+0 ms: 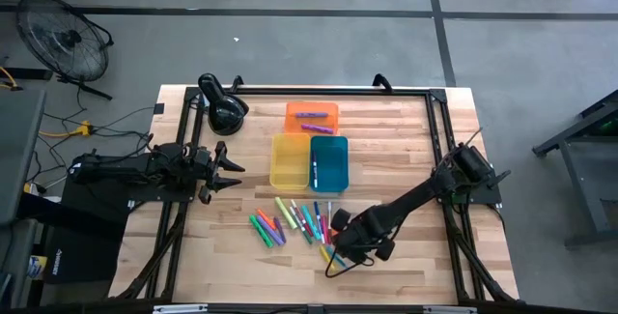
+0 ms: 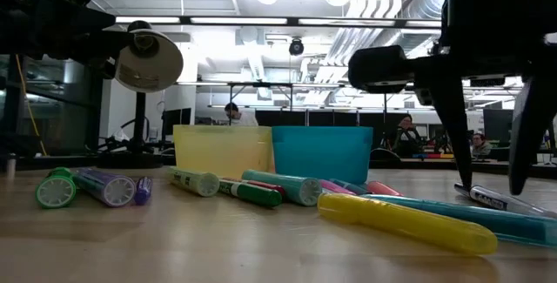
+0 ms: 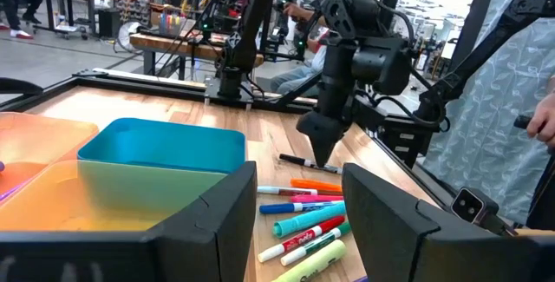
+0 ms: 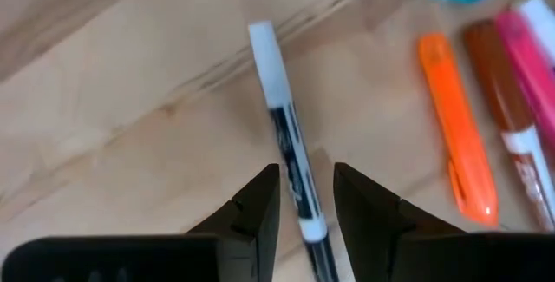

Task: Pick & Place Markers
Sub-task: Put the black marker pen into the blue bin

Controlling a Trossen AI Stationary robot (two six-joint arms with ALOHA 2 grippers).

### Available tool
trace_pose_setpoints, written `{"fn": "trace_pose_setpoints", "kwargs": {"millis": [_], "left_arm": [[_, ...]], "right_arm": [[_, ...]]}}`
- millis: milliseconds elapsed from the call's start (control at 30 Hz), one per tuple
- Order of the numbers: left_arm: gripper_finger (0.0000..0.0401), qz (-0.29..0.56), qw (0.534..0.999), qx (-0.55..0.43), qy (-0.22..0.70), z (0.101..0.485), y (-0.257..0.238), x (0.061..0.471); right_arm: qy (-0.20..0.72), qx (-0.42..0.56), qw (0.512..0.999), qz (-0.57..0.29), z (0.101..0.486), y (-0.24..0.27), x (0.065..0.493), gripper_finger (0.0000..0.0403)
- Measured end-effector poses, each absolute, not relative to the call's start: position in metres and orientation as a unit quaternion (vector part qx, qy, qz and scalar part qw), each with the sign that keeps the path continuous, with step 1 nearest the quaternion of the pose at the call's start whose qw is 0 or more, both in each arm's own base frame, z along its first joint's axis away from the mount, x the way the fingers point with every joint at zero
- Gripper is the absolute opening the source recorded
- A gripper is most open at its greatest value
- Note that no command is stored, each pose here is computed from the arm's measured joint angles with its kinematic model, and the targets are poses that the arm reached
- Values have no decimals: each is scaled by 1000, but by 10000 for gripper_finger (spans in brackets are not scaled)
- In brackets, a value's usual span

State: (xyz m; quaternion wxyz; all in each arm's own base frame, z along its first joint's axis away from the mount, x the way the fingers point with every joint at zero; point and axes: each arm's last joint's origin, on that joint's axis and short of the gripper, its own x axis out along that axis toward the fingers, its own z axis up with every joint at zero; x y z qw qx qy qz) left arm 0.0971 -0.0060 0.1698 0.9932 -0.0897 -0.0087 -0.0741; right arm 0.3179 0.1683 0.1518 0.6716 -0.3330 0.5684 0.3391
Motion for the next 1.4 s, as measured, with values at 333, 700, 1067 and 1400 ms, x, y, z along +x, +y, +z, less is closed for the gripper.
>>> {"fn": "trace_pose_setpoints", "kwargs": {"millis": [333,700,1067,1400], "left_arm": [[170,-74,993,-90,-9,170,-6,97],[170,-74,993,-90,-9,170,-6,97],[170,-74,993,-90,-8,170,-6,97],[170,-74,993,-90,-9,170,-6,97]], "right_arm": [[543,-344,672,367,138,167,313,98],[550,-369,645,382,135,164,309,98],[570,-361,636,376,134,156,309,98],[578,-373,631,359,134,152,309,98]]}}
